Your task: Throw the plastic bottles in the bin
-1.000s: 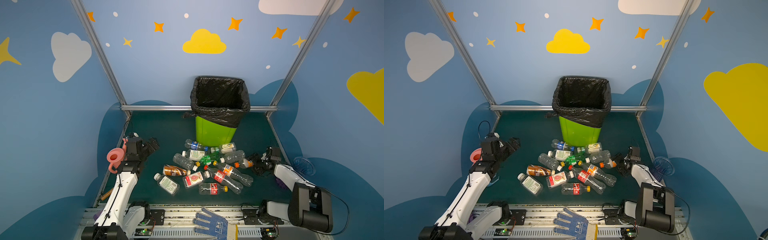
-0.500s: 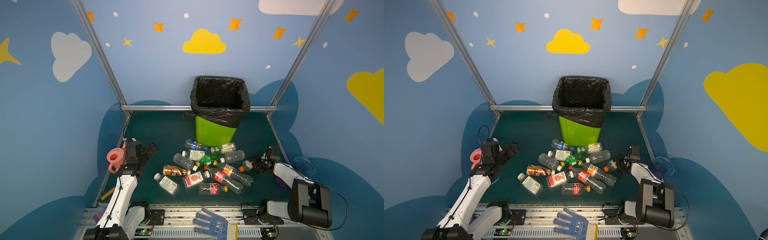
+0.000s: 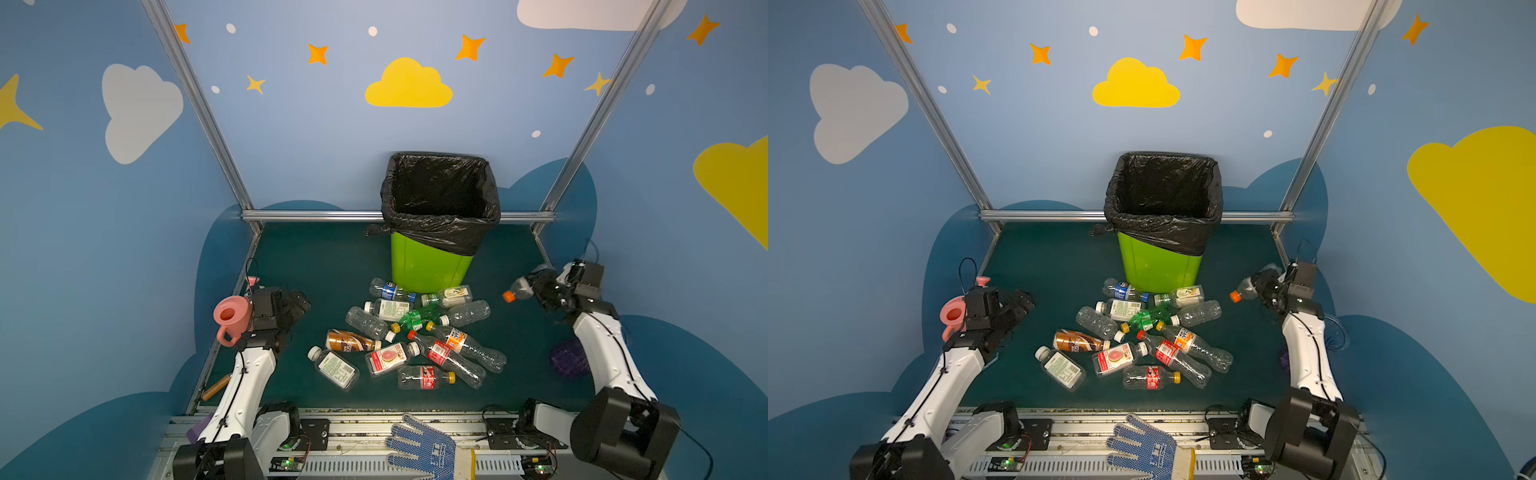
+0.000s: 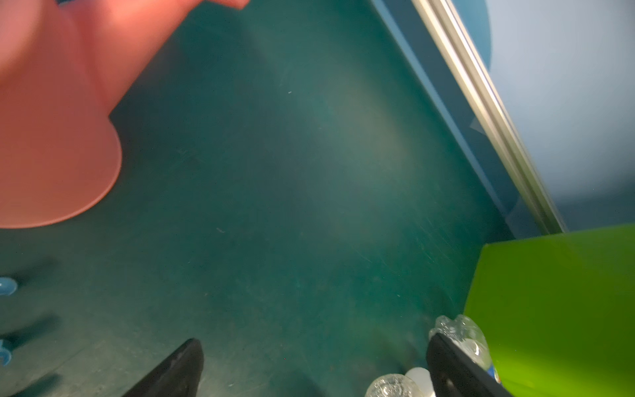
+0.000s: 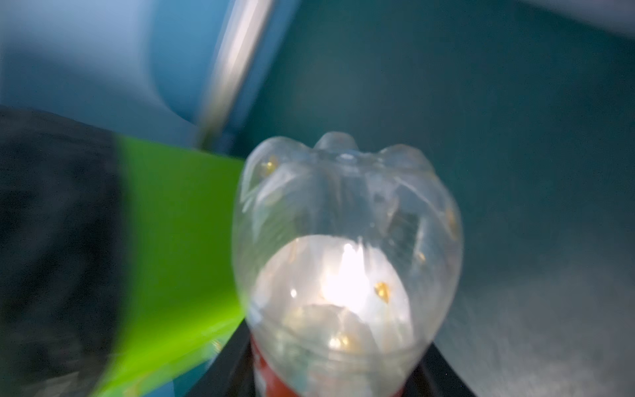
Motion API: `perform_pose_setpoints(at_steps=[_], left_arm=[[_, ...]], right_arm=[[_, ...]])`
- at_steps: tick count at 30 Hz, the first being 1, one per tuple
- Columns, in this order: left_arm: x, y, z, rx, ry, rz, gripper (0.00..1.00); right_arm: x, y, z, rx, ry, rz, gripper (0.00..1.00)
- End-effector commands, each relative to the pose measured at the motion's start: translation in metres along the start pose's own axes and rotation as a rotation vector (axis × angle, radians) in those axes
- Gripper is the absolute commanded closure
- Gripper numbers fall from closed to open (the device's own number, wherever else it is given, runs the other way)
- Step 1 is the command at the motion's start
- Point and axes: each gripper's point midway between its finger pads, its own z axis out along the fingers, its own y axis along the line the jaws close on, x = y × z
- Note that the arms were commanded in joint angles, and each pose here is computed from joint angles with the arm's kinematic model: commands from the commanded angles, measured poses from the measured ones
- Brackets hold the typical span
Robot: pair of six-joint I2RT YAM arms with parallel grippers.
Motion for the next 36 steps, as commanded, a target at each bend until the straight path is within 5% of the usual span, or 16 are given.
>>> perform_pose_setpoints(at_steps=[1, 8, 11, 14, 17, 20, 22, 26, 31, 36], left_arm=[[-0.004, 0.009, 0.005, -0.029, -0.023, -0.050, 0.00], [-0.007, 0.024, 0.011, -0.086, -0.034, -0.118, 0.00], [-0.005, 0.026, 0.013, -0.096, -0.026, -0.132, 0.00], [-0.002, 0.025, 0.014, -0.098, -0.001, -0.132, 0.00], [0.002, 0.019, 0.014, -0.078, 0.041, -0.119, 0.00], [0.002, 0.014, 0.013, -0.062, 0.056, -0.125, 0.00], [0.001, 0.012, 0.012, -0.056, 0.053, -0.135, 0.00], [-0.007, 0.010, -0.001, -0.051, 0.020, -0.100, 0.00], [-0.012, 0.006, -0.008, -0.033, -0.009, -0.083, 0.00], [-0.010, 0.003, -0.010, -0.016, 0.006, -0.062, 0.00]], right_arm=[[-0.057, 0.060, -0.074, -0.113, -0.163, -0.116, 0.61], [-0.134, 0.210, -0.284, -0.352, -0.652, -0.386, 0.58], [-0.140, 0.243, -0.337, -0.462, -0.779, -0.404, 0.57], [-0.141, 0.271, -0.314, -0.654, -0.666, -0.348, 0.62], [-0.096, 0.314, -0.214, -0.688, -0.400, -0.450, 0.62], [-0.010, 0.359, -0.106, -0.683, -0.053, -0.634, 0.53], [0.013, 0.361, -0.072, -0.602, 0.071, -0.680, 0.38], [-0.024, 0.374, -0.118, -0.625, -0.133, -0.695, 0.11], [-0.063, 0.358, -0.217, -0.723, -0.432, -0.607, 0.04], [-0.072, 0.328, -0.237, -0.642, -0.440, -0.603, 0.02]])
